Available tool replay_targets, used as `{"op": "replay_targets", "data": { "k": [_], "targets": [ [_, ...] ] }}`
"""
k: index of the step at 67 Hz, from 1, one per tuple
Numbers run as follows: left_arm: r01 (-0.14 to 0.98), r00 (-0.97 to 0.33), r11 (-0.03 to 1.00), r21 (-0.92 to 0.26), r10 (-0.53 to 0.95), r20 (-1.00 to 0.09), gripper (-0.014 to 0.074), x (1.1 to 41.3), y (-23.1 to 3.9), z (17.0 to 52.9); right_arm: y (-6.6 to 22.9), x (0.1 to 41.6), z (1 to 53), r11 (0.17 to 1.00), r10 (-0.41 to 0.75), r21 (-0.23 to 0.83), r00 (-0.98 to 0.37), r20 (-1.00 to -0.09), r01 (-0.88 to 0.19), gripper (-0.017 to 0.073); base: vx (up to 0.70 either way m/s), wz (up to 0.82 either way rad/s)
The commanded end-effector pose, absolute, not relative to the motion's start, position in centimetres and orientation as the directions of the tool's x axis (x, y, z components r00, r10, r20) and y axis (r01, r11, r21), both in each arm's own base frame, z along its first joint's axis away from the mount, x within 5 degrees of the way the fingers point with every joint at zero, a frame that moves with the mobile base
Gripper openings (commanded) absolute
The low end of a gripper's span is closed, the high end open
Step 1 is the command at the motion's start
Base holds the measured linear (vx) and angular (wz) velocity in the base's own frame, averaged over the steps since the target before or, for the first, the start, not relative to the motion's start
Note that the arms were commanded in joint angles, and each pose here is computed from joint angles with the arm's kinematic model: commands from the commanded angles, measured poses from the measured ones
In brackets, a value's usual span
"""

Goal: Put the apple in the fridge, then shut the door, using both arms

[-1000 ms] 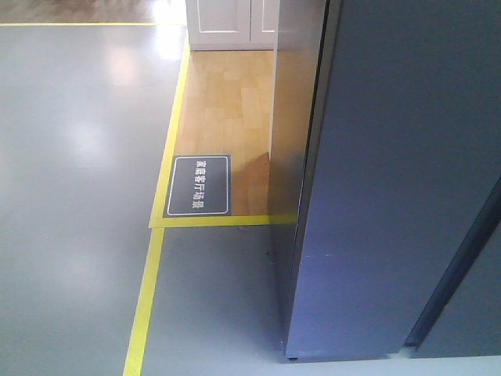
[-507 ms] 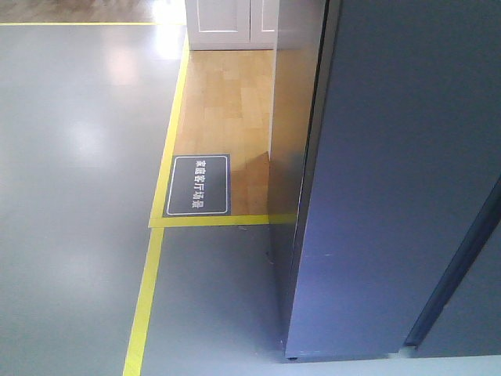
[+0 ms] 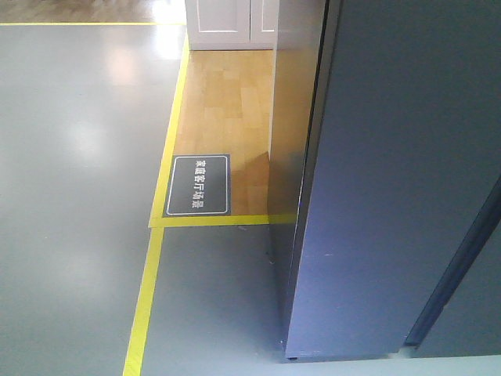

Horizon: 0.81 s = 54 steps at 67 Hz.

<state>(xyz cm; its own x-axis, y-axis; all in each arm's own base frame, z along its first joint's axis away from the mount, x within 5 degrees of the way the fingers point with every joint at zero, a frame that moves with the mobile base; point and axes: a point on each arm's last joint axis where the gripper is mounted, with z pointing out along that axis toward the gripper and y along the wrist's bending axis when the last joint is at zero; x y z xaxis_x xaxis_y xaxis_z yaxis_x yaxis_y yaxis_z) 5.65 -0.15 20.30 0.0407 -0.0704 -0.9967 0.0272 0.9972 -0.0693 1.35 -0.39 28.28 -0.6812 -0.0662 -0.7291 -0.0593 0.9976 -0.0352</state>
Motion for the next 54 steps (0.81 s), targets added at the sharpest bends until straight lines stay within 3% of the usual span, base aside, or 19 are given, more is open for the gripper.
{"op": "replay_targets", "data": {
  "k": [1, 11, 22, 54],
  "targets": [
    [0.034, 0.181, 0.997, -0.070, -0.075, -0.981, -0.0006, 5.30, -0.08, 21.89, -0.40, 1.79, 29.24, 0.997, -0.073, -0.045, -0.631, -0.772, -0.060, -0.0003, 0.00, 0.00],
    [0.016, 0.244, 0.997, -0.074, -0.075, -0.967, -0.0006, 5.18, 0.06, 22.45, -0.40, 1.79, 29.24, 0.997, -0.073, -0.045, -0.631, -0.772, -0.060, -0.0003, 0.00, 0.00],
    [-0.030, 0.244, 0.994, -0.101, -0.090, -0.966, -0.0006, 5.18, 0.34, 22.40, -0.40, 1.79, 29.24, 0.997, -0.073, -0.045, -0.631, -0.773, -0.060, -0.0003, 0.00, 0.00],
    [-0.017, 0.238, 0.988, -0.152, -0.144, -0.961, -0.0006, 5.21, 0.33, 22.34, -0.40, 1.79, 29.24, 0.997, -0.073, -0.045, -0.631, -0.773, -0.060, -0.0003, 0.00, 0.00]
  ]
}}
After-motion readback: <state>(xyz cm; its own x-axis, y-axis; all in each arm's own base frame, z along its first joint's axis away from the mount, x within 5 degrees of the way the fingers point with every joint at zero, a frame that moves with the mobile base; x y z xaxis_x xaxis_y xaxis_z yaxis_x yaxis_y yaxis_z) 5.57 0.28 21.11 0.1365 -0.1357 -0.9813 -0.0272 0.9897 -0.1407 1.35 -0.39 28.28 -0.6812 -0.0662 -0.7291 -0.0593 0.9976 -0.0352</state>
